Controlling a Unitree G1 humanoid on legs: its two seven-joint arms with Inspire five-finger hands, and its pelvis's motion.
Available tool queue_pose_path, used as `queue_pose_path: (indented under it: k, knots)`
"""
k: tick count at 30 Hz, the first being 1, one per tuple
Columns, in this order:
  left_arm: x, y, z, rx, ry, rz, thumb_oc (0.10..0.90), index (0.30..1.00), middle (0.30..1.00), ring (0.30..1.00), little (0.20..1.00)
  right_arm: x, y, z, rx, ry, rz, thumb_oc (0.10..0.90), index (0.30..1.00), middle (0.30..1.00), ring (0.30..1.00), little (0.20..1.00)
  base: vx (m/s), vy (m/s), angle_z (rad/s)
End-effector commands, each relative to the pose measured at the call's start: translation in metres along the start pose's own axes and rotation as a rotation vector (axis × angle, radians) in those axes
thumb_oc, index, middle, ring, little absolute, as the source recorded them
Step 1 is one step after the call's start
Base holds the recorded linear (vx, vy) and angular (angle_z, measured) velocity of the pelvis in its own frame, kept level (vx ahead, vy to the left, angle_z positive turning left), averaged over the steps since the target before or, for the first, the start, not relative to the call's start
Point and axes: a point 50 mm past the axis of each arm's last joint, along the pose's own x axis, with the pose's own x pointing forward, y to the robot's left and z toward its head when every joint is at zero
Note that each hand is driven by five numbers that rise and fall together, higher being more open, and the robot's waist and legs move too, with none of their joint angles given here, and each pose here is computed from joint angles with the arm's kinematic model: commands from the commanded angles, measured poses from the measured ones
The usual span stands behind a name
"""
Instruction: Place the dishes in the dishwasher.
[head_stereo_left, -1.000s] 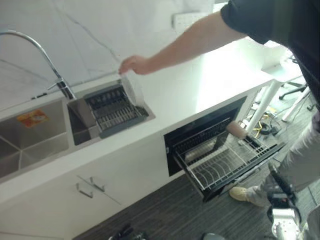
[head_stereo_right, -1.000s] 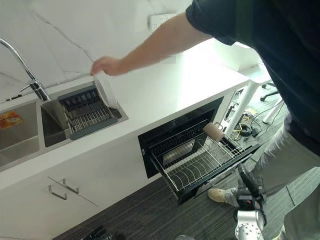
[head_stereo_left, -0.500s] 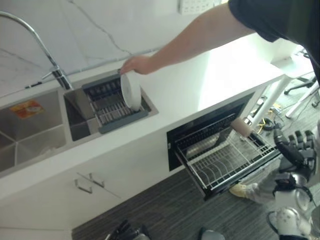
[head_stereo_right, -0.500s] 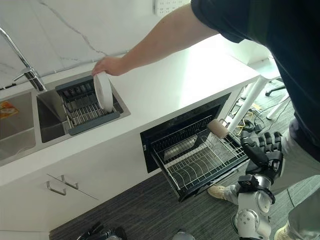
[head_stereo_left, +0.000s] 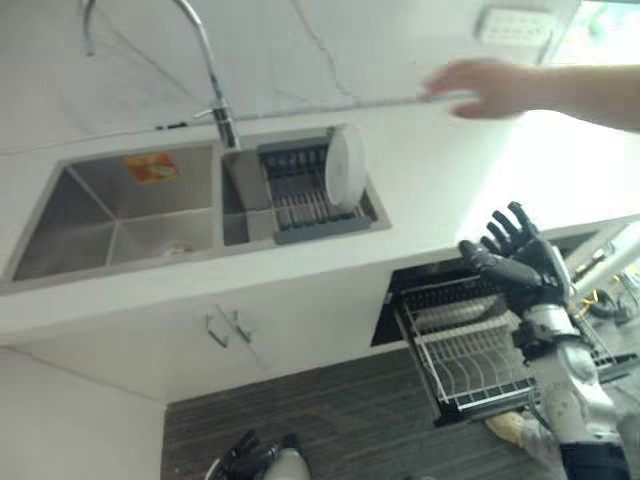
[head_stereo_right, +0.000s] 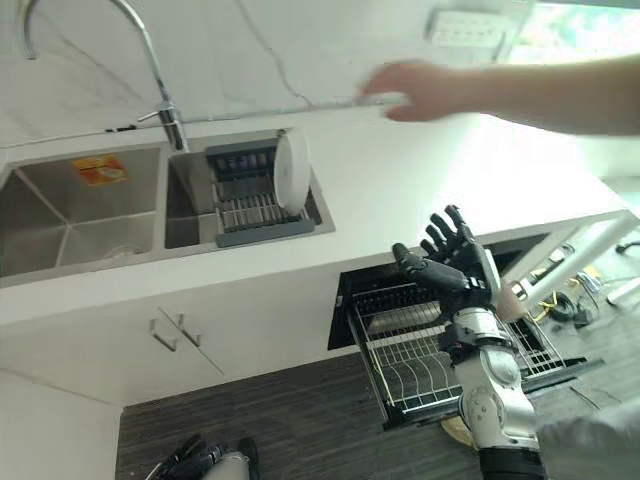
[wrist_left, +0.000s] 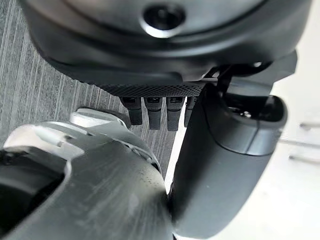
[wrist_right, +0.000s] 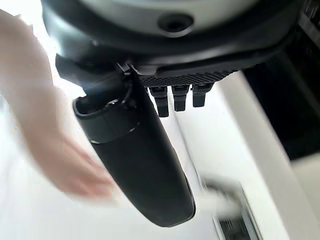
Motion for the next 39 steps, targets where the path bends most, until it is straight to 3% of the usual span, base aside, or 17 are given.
queue_pose_path:
  k: [1, 14, 21, 39]
  knots:
    - [-0.008, 0.022, -0.001, 0.084, 0.012, 0.041, 0.8, 0.9, 0.9, 0.9, 0.9, 0.015, 0.016, 0.064, -0.102, -0.286, 0.112, 0.8, 0.9, 0.9, 0.9, 0.9, 0.05, 0.027, 0.34]
    - [-0.006, 0.03, 0.005, 0.108, 0.023, 0.062, 0.8, 0.9, 0.9, 0.9, 0.9, 0.062, 0.028, 0.075, -0.107, -0.304, -0.011, 0.8, 0.9, 0.9, 0.9, 0.9, 0.03, 0.016, 0.22]
    - [-0.004, 0.029, 0.008, 0.138, 0.031, 0.053, 0.8, 0.9, 0.9, 0.9, 0.9, 0.08, 0.017, 0.095, -0.068, -0.355, -0.153, 0.8, 0.9, 0.9, 0.9, 0.9, 0.01, 0.013, 0.1]
    - [-0.001, 0.032, 0.02, 0.217, 0.047, 0.048, 0.8, 0.9, 0.9, 0.9, 0.9, 0.114, -0.012, 0.112, -0.094, -0.234, -0.267, 0.8, 0.9, 0.9, 0.9, 0.9, 0.0, 0.0, 0.02]
